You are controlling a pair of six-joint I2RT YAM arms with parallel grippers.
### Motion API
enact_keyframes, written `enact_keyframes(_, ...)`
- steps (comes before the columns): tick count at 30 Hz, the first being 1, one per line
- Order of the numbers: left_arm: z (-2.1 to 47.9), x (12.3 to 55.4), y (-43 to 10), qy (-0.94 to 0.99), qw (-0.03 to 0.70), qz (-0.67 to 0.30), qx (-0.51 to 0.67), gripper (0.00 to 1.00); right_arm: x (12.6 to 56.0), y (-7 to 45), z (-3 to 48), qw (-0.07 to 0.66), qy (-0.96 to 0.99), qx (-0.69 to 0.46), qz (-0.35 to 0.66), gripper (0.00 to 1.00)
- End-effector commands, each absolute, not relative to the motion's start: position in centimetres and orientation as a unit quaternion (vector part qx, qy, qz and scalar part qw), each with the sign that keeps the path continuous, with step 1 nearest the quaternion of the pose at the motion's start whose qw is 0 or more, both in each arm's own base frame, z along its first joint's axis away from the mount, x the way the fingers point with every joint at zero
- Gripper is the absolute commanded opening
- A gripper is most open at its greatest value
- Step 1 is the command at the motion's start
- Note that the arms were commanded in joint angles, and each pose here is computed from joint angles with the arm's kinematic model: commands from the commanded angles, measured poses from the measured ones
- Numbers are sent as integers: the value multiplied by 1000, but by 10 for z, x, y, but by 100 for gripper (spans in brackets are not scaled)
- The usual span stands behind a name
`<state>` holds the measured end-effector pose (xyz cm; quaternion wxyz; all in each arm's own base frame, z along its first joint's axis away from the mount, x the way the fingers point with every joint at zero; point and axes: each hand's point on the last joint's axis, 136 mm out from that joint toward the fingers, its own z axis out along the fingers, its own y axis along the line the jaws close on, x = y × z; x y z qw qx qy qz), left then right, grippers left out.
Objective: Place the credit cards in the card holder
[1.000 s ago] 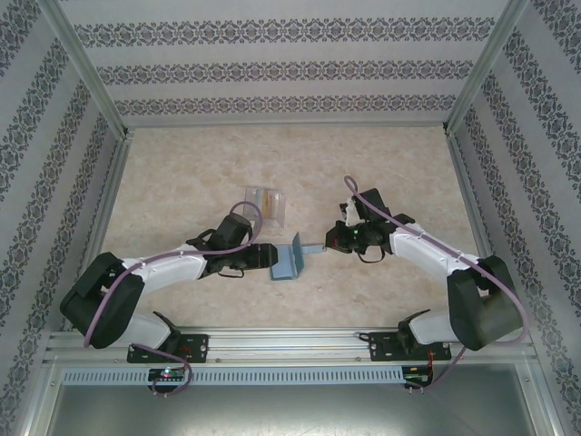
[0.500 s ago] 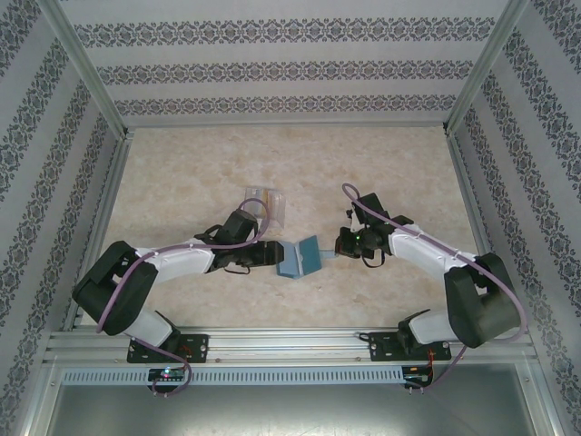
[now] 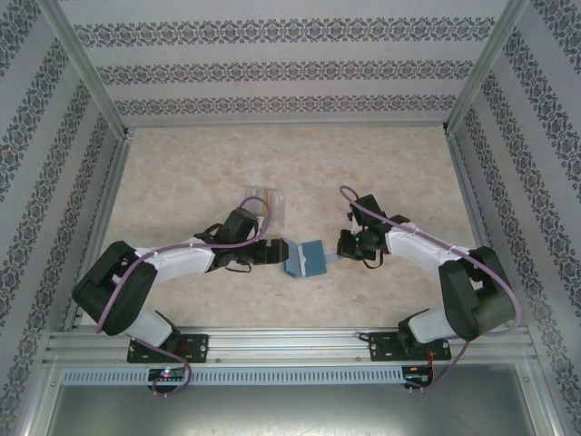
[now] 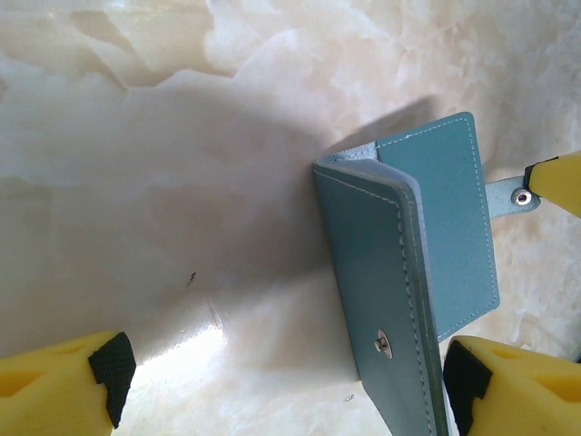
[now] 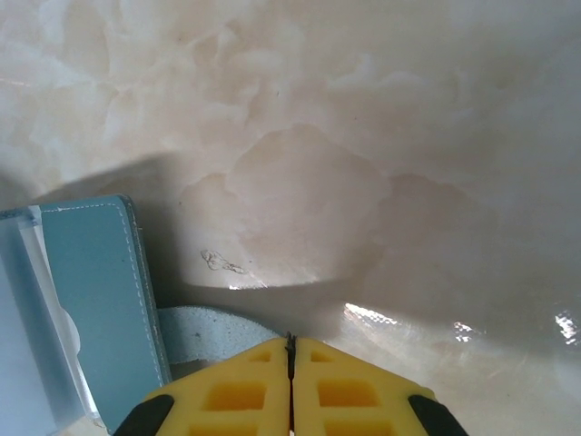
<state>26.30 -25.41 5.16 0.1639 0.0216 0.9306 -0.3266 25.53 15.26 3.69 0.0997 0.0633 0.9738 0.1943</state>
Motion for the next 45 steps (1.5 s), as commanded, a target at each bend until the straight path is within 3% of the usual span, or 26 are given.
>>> enact_keyframes(1,60,268,-262,922,180,-342,31,93,253,152,34,96,977,49,183,7)
enact_keyframes(3,63,269,-263,920,185,-345,34,97,252,151,32,94,979,48,177,13)
enact_keyframes(4,64,269,-264,920,183,-345,38,97,253,148,33,97,979,50,170,26)
enact_keyframes(5,64,268,-265,920,179,-345,40,97,255,145,35,105,980,53,161,32)
enact_keyframes(9,60,268,-267,920,171,-350,37,95,264,147,68,172,968,48,176,50)
enact_keyframes(11,57,268,-268,922,166,-348,36,94,267,151,86,205,960,38,186,54)
enact_keyframes(18,57,269,-269,923,164,-347,34,93,262,205,133,281,921,-23,268,54)
enact_keyframes(30,59,270,-267,922,169,-346,28,97,257,246,75,164,929,-26,332,64)
enact_keyframes(45,64,275,-255,925,196,-325,7,100,246,252,49,134,935,-25,326,67)
